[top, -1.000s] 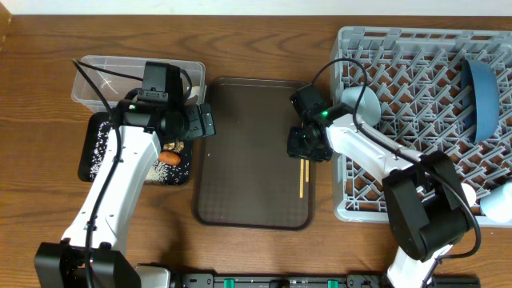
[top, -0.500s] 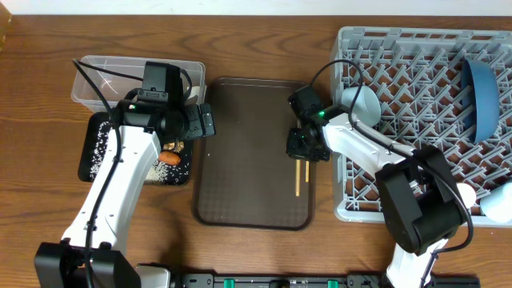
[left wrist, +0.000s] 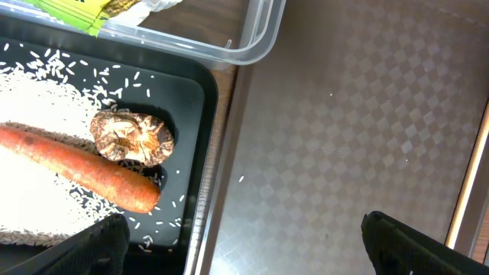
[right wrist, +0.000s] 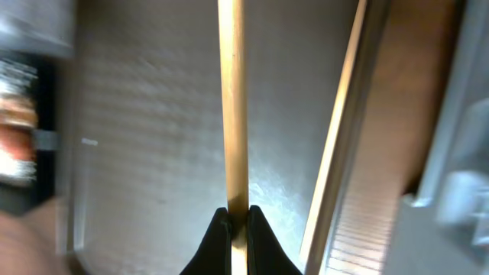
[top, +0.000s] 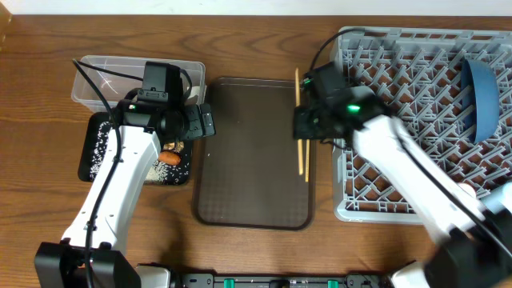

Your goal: Sort waste into correct bins and load items into the dishwasher rack

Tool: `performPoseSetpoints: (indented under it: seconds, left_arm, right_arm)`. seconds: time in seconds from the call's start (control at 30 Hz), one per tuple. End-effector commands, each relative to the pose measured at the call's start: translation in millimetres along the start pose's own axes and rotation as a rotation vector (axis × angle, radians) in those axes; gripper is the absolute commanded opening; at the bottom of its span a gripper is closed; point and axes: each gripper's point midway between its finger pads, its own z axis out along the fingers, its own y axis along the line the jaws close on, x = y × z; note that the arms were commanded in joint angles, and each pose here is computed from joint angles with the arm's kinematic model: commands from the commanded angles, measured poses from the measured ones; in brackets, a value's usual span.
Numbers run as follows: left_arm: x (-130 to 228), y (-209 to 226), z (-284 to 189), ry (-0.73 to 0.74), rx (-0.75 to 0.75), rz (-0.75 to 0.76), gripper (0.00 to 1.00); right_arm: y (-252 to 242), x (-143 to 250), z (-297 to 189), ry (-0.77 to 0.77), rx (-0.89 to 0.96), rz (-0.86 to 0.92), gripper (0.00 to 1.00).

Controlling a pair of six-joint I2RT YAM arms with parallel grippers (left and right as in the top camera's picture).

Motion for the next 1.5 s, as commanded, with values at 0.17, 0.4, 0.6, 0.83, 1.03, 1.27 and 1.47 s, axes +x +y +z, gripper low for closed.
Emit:
performPoseSetpoints:
  seconds: [0.17, 0.4, 0.6, 0.83, 1.03, 1.27, 1.47]
  left_arm:
    - [-1.7, -1.6, -6.2, -0.013, 0.013, -0.001, 0.98]
    - [-1.7, -1.6, -6.2, -0.013, 0.013, -0.001, 0.98]
    - [-1.7, -1.6, -6.2, -0.013, 0.013, -0.001, 0.98]
    - [-1.7, -1.6, -6.2, -0.013, 0.013, -0.001, 0.98]
    - [-1.7, -1.6, -6.2, -0.013, 0.013, -0.001, 0.98]
    - [-1.7, -1.6, -6.2, -0.013, 0.013, -0.001, 0.98]
    - [-1.7, -1.6, -6.2, -0.013, 0.013, -0.001, 0.98]
  right_arm:
    - [-117.2, -40.3, -96.0, -0.219, 0.242, 0.131, 0.01]
    - [-222.5, -33.0, -112.7, -0.163, 0.409, 0.199, 0.01]
    - [-264.8, -29.8, -97.7, -0.096, 0.452, 0.176, 0.01]
    - [-297.2, -17.1, -65.6, 0.05, 0.56, 0.105, 0.01]
    - [-269.8, -31.9, -68.1, -0.007, 0.455, 0.076, 0.31]
    - [-134.5, -48.4, -69.8, -0.109, 0.001, -0.064, 0.63]
    - [-19.3, -30.4, -52.6, -0.051, -0.29, -0.192, 0.73]
